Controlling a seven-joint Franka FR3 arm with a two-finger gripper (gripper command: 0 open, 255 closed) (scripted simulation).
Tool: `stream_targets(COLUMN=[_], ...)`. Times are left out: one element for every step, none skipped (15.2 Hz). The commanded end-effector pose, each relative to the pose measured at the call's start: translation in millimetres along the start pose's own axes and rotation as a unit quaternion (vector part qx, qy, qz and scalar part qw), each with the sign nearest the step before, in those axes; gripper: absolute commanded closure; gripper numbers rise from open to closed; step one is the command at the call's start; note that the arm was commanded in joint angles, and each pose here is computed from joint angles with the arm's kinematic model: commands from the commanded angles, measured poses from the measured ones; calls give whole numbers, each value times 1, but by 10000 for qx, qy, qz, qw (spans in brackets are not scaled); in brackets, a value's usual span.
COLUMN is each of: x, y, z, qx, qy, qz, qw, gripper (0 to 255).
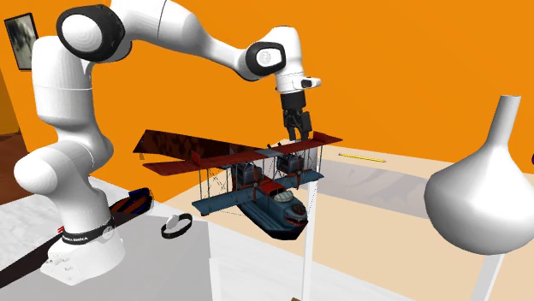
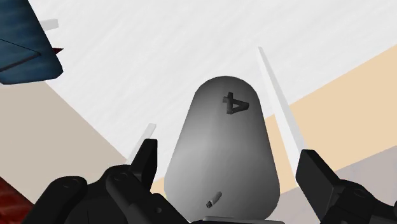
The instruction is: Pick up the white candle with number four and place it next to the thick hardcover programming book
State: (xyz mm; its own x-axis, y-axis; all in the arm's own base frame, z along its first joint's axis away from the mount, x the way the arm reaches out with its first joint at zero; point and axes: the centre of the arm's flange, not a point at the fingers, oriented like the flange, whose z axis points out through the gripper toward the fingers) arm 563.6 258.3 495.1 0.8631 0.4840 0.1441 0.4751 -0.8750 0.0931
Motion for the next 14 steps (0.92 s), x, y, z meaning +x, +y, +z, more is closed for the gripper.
stream_targets(x=[0, 0, 0, 0, 0, 0, 0, 0, 0, 0, 0, 0, 0, 0], y=[0, 0, 0, 0, 0, 0, 0, 0, 0, 0, 0, 0, 0, 0], z=[11, 16, 24, 24, 24, 24, 24, 24, 24, 24, 24, 24, 24, 24], qx=[-1, -1, -1, -1, -1, -1, -1, -1, -1, -1, -1, -1, -1, -1], qy=[4, 4, 4, 4, 4, 4, 4, 4, 4, 4, 3, 3, 3, 3], qz=[-2, -2, -2, -2, -2, -2, -2, -2, -2, -2, -2, -2, -2, -2], qw=[10000, 10000, 10000, 10000, 10000, 10000, 10000, 10000, 10000, 10000, 10000, 10000, 10000, 10000], gripper=[0, 0, 0, 0, 0, 0, 0, 0, 0, 0, 0, 255, 255, 255])
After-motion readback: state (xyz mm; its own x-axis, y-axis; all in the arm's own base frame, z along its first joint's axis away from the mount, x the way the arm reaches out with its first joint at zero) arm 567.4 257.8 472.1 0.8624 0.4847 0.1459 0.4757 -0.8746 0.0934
